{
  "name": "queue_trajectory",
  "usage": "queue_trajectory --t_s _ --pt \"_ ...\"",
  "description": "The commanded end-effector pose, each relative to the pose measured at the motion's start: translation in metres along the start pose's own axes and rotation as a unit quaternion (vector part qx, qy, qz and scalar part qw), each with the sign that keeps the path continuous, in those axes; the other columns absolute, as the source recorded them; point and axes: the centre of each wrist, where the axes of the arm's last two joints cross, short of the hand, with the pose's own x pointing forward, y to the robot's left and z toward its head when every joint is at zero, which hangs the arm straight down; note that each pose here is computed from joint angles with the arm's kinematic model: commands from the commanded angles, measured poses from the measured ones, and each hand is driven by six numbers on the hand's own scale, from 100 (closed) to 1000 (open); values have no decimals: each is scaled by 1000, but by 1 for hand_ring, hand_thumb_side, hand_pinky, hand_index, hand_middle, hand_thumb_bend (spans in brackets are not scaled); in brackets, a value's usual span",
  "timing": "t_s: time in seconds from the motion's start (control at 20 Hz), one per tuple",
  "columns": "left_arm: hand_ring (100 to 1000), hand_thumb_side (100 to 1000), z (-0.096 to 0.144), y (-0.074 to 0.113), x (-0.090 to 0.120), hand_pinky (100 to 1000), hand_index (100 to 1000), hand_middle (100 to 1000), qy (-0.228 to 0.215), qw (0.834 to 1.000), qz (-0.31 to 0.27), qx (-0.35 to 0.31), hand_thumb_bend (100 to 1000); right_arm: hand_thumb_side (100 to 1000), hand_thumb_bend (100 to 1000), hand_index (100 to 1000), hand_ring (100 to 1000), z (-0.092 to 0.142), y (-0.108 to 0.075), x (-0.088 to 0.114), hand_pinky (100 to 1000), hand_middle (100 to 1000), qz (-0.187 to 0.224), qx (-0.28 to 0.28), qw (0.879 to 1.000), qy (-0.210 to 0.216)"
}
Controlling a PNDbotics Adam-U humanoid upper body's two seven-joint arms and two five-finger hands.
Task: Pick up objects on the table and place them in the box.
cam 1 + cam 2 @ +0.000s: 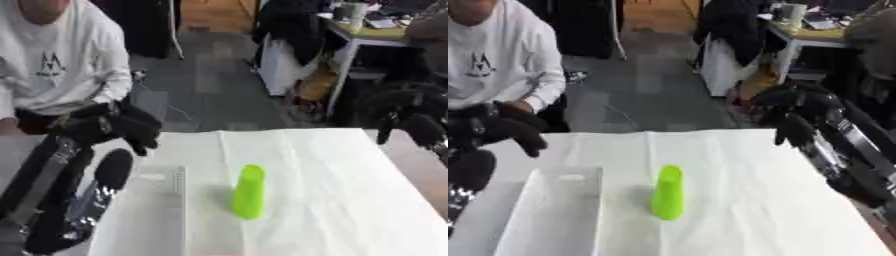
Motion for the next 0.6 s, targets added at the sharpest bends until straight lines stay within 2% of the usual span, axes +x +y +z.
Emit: queue_trajectory --t_s 0.05,0.25,0.6 --pt "615 870 -5 5 4 504 815 716 15 998 -24 61 203 911 244 854 739 -7 -9 3 565 818 36 -13 999 26" --pt "619 876 -6 3 5 512 830 722 33 994 -32 97 203 913 272 880 772 -15 -5 -15 623 851 46 -14 997 62" --pt "622 873 -11 0 8 524 825 728 29 993 -43 108 208 928 287 917 813 -25 12 -49 673 895 47 18 993 104"
